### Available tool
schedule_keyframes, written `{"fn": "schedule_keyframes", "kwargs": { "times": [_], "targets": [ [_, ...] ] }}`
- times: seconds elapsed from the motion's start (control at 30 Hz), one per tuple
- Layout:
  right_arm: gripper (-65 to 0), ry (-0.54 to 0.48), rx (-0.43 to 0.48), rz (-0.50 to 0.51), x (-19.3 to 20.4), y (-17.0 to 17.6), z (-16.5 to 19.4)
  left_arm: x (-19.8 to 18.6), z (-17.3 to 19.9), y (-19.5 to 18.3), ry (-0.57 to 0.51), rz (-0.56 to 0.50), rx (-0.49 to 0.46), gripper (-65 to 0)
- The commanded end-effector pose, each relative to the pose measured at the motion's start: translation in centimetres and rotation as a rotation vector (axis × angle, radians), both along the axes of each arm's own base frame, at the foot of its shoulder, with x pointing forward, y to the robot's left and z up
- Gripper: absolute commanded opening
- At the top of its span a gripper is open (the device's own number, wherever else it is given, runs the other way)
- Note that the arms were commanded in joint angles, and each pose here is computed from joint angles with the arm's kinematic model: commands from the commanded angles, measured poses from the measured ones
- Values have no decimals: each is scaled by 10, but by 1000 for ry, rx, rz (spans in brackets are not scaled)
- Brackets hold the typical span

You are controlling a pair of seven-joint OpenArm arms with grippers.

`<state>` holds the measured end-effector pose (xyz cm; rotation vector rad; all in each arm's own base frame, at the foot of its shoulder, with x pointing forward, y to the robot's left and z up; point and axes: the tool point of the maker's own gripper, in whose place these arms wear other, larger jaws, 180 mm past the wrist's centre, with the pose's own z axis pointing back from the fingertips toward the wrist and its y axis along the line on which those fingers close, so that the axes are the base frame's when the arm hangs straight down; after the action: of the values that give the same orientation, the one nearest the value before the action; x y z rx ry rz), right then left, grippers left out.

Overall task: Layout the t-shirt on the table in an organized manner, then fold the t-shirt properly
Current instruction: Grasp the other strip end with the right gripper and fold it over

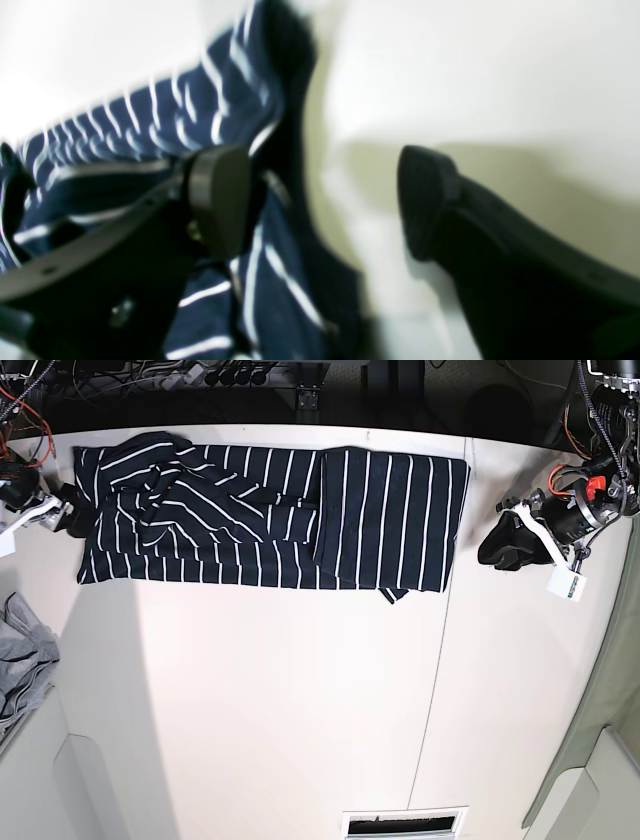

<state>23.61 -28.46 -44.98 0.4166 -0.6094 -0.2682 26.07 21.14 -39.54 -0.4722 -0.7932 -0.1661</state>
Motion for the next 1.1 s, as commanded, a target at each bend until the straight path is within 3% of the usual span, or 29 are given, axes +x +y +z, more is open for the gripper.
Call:
{"fn": "schedule_keyframes", "kwargs": {
  "times": [0.0,0.3,0.37,0.43,0.53,0.7,0.87,1.07],
  "targets": [
    [-201,-34,-6,15,8,-2,7,8,14,2,-51,-12,-5,-388],
    [-201,1,81,92,4,55,-14,8,14,2,-51,-12,-5,-388],
    [-235,0,95,91,4,62,-15,8,14,2,-51,-12,-5,-388],
    [-370,-2,103,88,5,65,-15,8,14,2,-51,-12,-5,-388],
    [-650,-7,102,87,6,65,-15,8,14,2,-51,-12,-4,-388],
    [-650,-61,76,54,16,51,0,10,16,6,-54,-14,7,-388],
    [-650,-158,17,7,34,21,36,10,17,18,-49,-10,46,-388],
    [-650,-254,-2,91,49,30,84,-16,-6,2,36,-21,24,-388]
  ]
}}
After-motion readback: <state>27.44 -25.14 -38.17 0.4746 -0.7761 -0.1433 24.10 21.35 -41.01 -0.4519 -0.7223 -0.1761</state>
